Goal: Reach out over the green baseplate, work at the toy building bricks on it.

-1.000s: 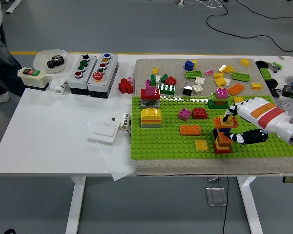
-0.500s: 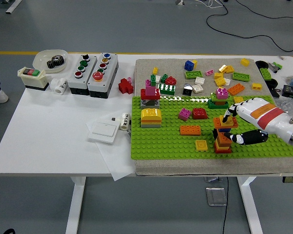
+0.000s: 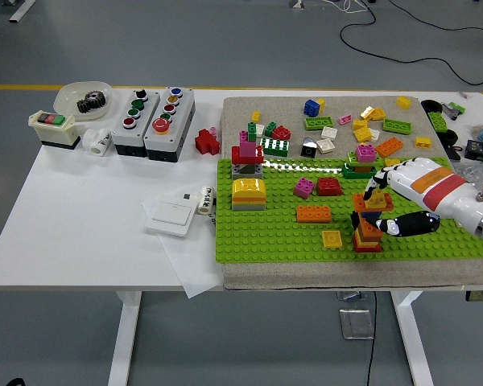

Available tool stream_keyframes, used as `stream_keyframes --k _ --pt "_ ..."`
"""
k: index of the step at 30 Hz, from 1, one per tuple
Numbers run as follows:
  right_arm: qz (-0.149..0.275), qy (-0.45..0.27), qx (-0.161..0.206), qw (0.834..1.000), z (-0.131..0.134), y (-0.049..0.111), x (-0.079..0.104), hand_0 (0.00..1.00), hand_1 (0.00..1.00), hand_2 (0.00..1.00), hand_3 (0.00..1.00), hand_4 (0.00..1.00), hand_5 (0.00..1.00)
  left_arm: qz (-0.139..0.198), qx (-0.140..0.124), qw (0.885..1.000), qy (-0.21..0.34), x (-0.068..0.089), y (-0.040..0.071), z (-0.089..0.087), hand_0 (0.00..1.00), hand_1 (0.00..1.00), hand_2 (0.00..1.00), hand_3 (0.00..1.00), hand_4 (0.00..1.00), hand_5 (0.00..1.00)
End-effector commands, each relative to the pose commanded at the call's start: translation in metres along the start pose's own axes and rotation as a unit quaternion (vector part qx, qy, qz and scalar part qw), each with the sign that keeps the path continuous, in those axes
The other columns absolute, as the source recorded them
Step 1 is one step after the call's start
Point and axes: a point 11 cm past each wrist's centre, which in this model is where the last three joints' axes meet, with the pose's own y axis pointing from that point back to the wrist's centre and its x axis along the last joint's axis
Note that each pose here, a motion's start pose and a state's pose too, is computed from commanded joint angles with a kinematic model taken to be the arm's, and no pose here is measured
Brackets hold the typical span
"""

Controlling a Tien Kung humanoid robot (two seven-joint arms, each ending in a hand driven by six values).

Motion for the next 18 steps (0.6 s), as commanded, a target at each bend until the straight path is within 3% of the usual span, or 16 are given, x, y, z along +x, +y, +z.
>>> stream_keyframes --k 18 --pt "-0.017 0.0 -0.001 1.0 -0.0004 -0.0005 -0.0084 0.586 0.598 0.654 0.556 0.72 0.456 -0.001 0.0 1.0 -0.002 0.0001 0.0 -0.0002 0.551 0.631 0.689 0.613 0.653 0.729"
